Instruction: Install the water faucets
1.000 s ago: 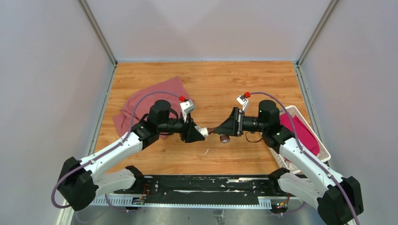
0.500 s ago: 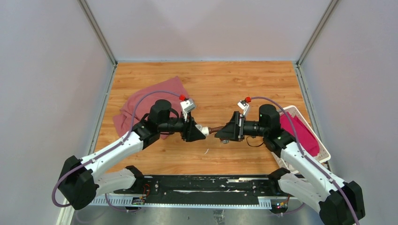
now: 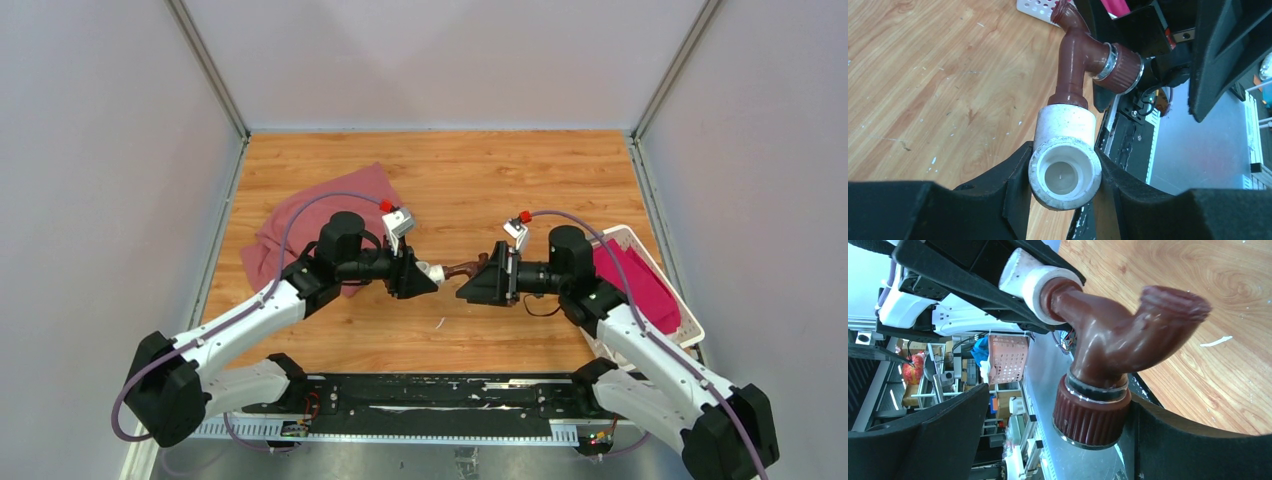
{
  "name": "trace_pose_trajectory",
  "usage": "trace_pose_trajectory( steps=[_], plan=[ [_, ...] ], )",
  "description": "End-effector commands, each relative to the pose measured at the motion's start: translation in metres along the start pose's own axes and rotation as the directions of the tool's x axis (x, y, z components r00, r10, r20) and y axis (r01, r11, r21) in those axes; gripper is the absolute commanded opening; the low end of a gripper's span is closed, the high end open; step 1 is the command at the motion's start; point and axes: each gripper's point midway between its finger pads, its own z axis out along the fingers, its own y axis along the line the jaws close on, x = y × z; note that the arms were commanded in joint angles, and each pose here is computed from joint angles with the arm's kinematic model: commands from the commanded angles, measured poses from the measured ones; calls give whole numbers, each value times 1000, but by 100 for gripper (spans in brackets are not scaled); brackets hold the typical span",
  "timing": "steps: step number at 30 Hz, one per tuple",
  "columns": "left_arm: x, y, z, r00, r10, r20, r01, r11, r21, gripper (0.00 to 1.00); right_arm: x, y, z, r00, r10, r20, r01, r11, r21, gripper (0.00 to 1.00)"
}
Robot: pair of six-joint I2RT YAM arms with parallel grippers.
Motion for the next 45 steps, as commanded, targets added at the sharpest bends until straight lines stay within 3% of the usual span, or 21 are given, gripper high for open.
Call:
trace_pose_trajectory(
  steps=[1, 15, 31, 45],
  plan=[
    [-8, 4, 1, 999, 30, 19, -29, 999, -14, 0, -1, 26, -6, 999, -50, -8, 50, 998, -47, 94],
    [17, 1, 5, 999, 9, -51, -6, 999, 53, 0, -30, 44, 2, 991, -134, 15, 134, 990, -47, 94],
    [16, -13, -2, 999, 23, -42, -18, 994, 104, 0, -64, 35, 28, 987, -158, 5, 158, 987, -40, 94],
    [1, -21, -7, 998, 56, -4, -56, 992, 113, 0, -44, -17, 39, 996, -70, -58, 72, 997, 32, 93]
  ],
)
